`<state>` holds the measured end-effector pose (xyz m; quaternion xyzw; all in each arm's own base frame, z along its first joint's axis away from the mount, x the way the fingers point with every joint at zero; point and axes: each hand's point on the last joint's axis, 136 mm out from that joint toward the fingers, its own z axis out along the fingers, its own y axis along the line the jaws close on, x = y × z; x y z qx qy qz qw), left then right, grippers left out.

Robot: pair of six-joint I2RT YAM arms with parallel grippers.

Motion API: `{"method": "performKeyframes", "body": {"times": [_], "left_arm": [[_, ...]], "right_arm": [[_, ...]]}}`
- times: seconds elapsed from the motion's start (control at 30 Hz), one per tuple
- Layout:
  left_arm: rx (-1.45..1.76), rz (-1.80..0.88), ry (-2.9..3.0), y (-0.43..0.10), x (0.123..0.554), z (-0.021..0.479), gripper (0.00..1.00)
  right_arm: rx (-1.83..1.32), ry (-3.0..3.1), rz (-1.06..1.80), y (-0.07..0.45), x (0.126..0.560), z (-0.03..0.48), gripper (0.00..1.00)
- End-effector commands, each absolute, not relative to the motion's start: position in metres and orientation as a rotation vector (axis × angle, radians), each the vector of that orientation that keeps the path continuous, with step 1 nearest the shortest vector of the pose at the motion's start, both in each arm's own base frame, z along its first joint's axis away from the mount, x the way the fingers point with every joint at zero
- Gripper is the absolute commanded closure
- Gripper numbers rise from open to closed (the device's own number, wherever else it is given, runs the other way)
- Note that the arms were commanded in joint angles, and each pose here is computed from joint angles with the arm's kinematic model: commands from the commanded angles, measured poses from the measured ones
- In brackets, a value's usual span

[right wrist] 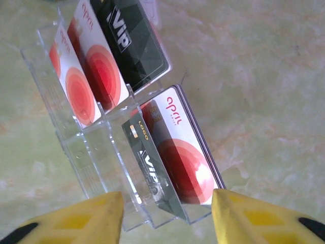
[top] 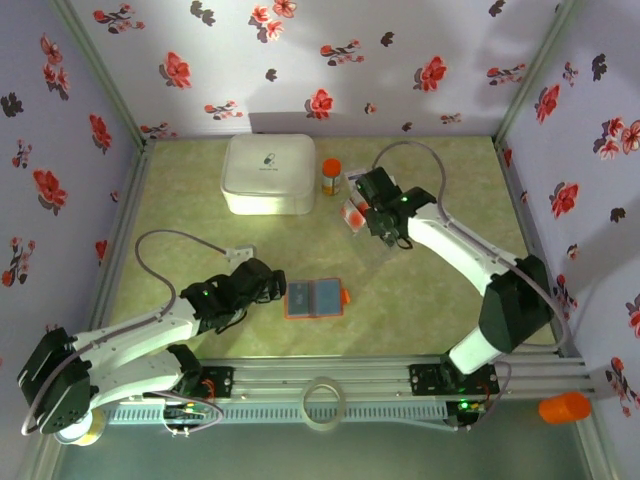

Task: Put the credit cards into the card holder
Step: Pick up the credit card from the storage box.

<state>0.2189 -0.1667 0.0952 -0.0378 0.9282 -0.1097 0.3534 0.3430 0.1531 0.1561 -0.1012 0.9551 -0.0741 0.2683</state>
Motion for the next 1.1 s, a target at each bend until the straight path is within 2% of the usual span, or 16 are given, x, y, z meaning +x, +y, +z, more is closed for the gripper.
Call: {"method": "performKeyframes", "body": {"times": [0.0, 0.1, 0.33, 0.87, 1.07], "left_arm": [[-0.088, -0.284, 2.395, -0.166, 0.221, 0.099, 0.0], [-0.095, -0.287, 2.394, -0.164, 0.22, 0.098, 0.0], [-0.102, -0.298, 2.399, -0.165, 0.219, 0.094, 0.0], [-0.102, -0.298, 2.406, -0.166, 0.22, 0.09, 0.0], [-0.101, -0.3, 2.41, -0.167, 0.221, 0.089, 0.0]], "right_arm": [[-0.295, 2.631, -0.246, 0.145, 0.342, 0.15, 0.58], [-0.287, 2.649, -0.257, 0.142, 0.345, 0.144, 0.6], [-0.307, 2.689, -0.26, 0.144, 0.352, 0.129, 0.75], [-0.345, 2.739, -0.252, 0.148, 0.356, 0.109, 0.77], [-0.372, 2.745, -0.215, 0.153, 0.356, 0.109, 0.84]]}}
